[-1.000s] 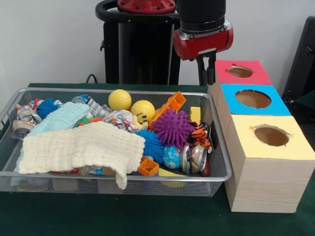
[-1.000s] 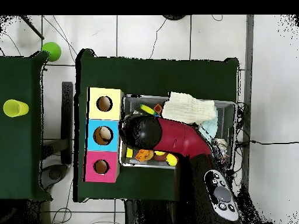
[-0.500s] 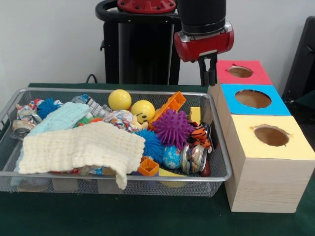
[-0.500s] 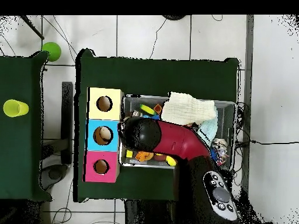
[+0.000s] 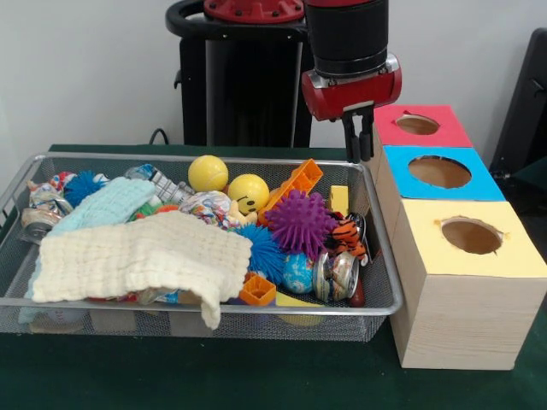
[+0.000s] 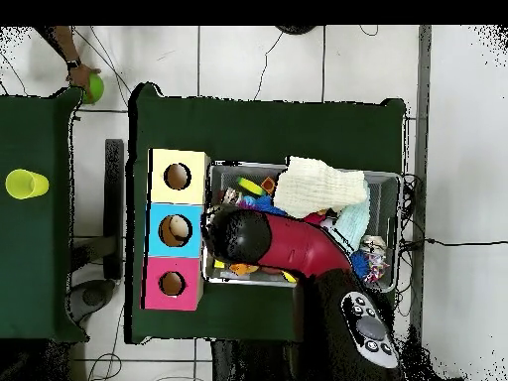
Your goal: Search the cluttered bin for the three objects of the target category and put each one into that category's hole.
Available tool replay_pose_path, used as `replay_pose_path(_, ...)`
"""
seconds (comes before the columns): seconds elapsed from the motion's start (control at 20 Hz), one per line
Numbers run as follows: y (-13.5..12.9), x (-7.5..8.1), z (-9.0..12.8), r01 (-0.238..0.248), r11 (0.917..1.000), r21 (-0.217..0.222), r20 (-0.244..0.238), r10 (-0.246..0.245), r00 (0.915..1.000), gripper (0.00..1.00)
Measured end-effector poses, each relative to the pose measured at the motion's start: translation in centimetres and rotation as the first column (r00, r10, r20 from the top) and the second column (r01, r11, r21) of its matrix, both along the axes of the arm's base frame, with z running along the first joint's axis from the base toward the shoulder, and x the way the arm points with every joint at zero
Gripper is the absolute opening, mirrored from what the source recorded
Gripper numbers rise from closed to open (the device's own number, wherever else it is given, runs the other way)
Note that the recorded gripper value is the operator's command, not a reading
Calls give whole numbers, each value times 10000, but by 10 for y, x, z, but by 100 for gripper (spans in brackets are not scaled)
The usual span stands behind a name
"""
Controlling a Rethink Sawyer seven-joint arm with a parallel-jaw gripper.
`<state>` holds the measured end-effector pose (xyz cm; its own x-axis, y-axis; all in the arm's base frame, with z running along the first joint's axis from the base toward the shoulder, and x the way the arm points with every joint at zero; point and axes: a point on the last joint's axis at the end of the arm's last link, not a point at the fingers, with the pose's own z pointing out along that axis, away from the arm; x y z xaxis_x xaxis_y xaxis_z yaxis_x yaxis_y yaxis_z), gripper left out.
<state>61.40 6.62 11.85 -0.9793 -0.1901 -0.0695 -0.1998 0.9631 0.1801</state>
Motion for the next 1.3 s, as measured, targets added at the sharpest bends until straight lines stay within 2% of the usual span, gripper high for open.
replay_pose_path(0.45,-9,-15,-14,247,9997,-1,-12,-247,9997,0)
replay_pose_path(1.3,-13,-19,-14,311,9995,-81,-79,-312,9995,0)
